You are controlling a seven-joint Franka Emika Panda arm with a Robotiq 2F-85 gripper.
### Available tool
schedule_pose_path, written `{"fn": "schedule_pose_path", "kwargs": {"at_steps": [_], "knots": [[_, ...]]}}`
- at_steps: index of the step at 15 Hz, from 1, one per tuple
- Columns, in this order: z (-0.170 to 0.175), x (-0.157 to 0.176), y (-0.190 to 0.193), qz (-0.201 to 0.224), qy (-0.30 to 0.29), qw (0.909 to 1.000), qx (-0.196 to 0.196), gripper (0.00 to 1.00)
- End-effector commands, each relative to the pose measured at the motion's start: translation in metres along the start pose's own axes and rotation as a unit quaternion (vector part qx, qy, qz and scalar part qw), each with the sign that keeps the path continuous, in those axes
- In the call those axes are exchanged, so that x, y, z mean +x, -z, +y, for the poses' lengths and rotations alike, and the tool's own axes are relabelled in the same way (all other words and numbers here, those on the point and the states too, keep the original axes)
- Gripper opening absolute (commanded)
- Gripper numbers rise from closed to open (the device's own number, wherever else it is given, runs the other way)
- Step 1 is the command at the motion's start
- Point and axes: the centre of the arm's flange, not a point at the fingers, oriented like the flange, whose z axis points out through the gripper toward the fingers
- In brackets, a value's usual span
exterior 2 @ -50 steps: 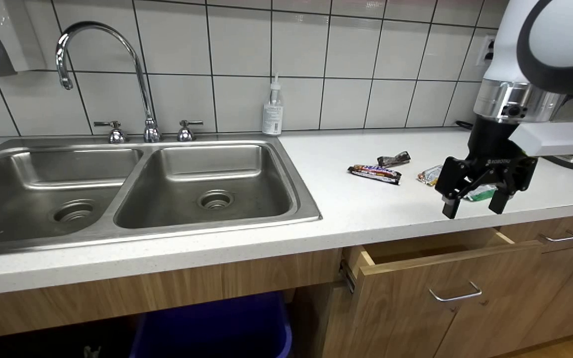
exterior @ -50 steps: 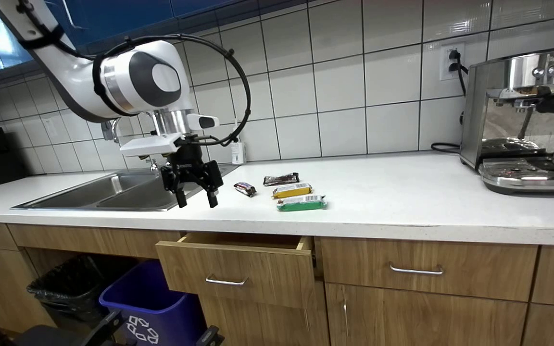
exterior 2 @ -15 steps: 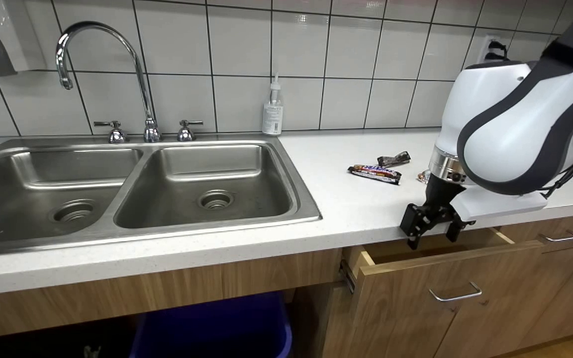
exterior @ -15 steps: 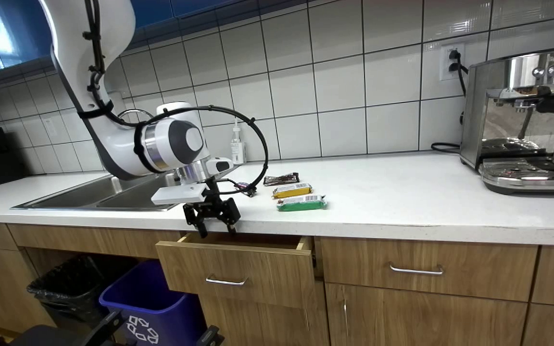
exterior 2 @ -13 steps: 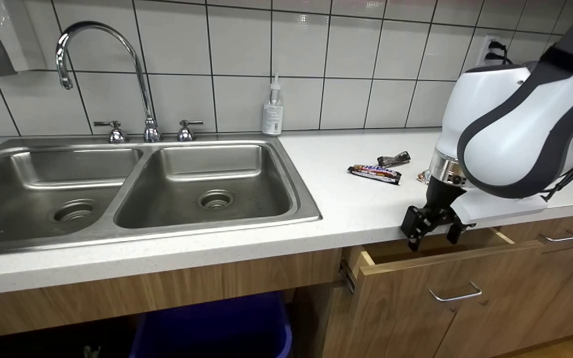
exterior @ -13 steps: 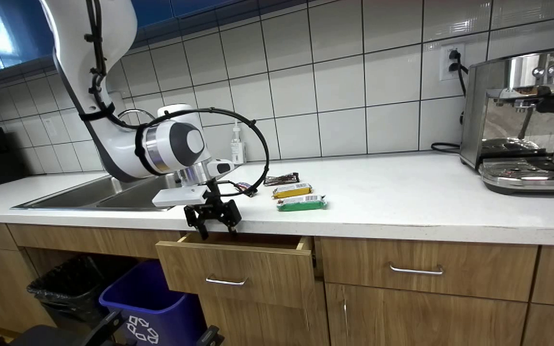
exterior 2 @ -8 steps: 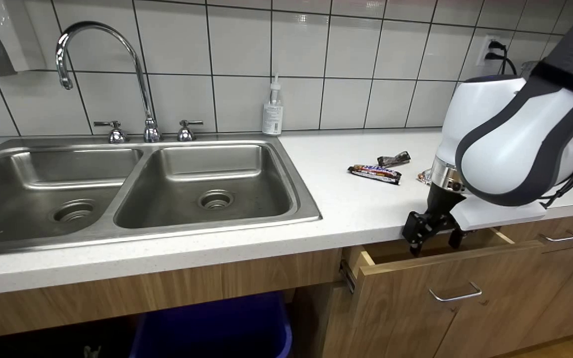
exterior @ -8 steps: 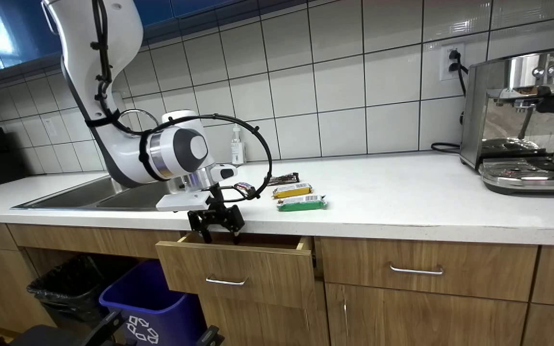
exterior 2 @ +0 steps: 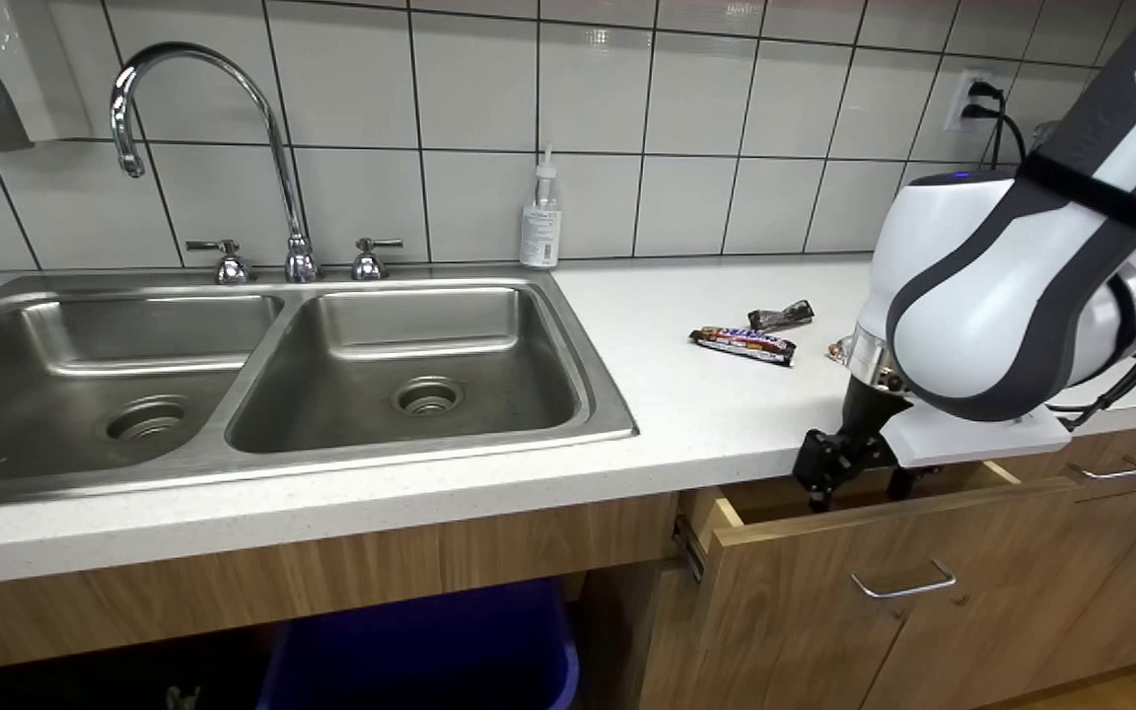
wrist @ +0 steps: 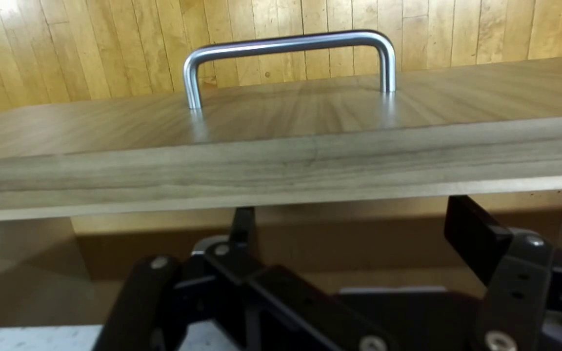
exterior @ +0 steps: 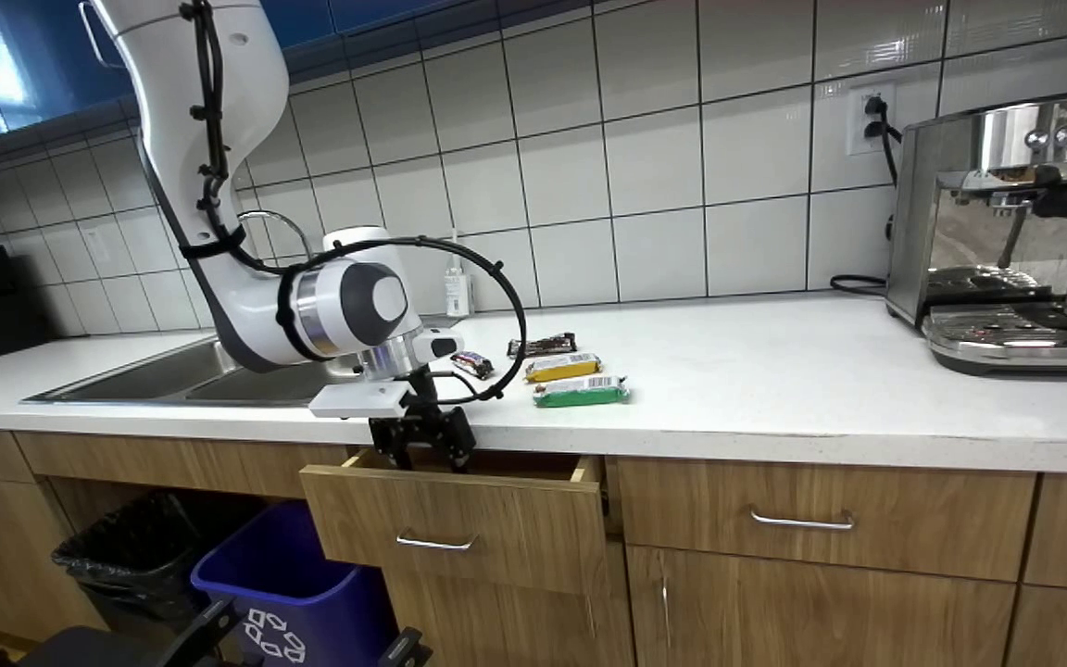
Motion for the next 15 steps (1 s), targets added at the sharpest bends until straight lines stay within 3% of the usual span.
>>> {"fn": "schedule_pose_path", "kwargs": {"at_steps": [1, 15], "knots": [[-0.002, -0.010, 0.005, -0.006, -0.022, 0.9997, 0.008, 1.00], [0.002, -0.061, 0.022, -0.039, -0.036, 0.9986, 0.001, 1.00]]}}
